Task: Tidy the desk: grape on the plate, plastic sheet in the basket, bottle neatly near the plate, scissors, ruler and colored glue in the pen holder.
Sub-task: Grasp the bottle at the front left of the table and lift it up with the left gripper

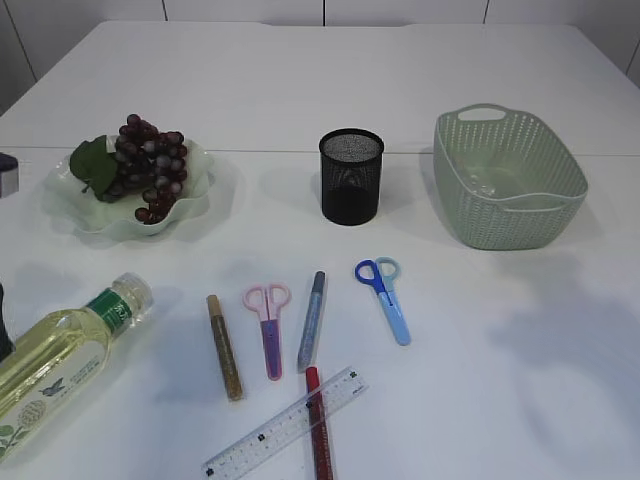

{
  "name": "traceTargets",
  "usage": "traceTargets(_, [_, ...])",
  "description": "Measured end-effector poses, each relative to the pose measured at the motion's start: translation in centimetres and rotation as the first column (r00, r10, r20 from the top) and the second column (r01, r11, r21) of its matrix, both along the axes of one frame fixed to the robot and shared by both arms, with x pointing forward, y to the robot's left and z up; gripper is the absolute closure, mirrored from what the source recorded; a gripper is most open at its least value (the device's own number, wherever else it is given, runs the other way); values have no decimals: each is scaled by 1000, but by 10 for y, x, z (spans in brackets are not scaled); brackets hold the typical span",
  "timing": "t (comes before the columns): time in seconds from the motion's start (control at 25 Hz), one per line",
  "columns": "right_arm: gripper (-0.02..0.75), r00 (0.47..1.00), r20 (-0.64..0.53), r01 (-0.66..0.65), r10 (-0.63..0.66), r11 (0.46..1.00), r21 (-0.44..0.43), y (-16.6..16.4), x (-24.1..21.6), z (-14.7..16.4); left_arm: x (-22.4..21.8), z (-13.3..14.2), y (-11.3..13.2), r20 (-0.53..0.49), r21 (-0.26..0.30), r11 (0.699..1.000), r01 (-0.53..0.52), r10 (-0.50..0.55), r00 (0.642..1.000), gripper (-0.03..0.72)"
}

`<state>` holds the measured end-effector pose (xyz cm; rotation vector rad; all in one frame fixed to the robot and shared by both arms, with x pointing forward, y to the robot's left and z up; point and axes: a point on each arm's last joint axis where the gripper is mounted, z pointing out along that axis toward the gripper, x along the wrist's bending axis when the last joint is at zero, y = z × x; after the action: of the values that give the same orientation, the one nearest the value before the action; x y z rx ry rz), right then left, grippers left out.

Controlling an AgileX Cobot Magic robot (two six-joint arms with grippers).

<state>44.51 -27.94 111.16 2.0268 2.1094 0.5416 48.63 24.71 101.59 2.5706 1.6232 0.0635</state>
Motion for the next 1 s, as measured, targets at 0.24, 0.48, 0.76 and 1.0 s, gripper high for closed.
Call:
traceTargets(0.24, [230, 998, -56, -9, 9, 1000, -7, -1, -12, -18, -2, -16, 5, 40, 47, 999, 12, -14, 999, 85])
traceTargets(0.48, [230, 998, -56, -11, 11, 1000, -8, -1, -13, -19, 2, -17, 5, 75, 43, 999, 11, -14, 997, 84])
traceTargets(0.76, [231, 999, -52, -12, 12, 1000, -8, -1, -12, -19, 11, -51, -10, -41, 68, 995, 67, -65, 997, 82])
traceTargets(1.0, [231, 999, -52, -13, 12, 1000, -8, -1, -12, -19, 18, -61, -10, -31, 94, 992, 81, -79, 996, 82])
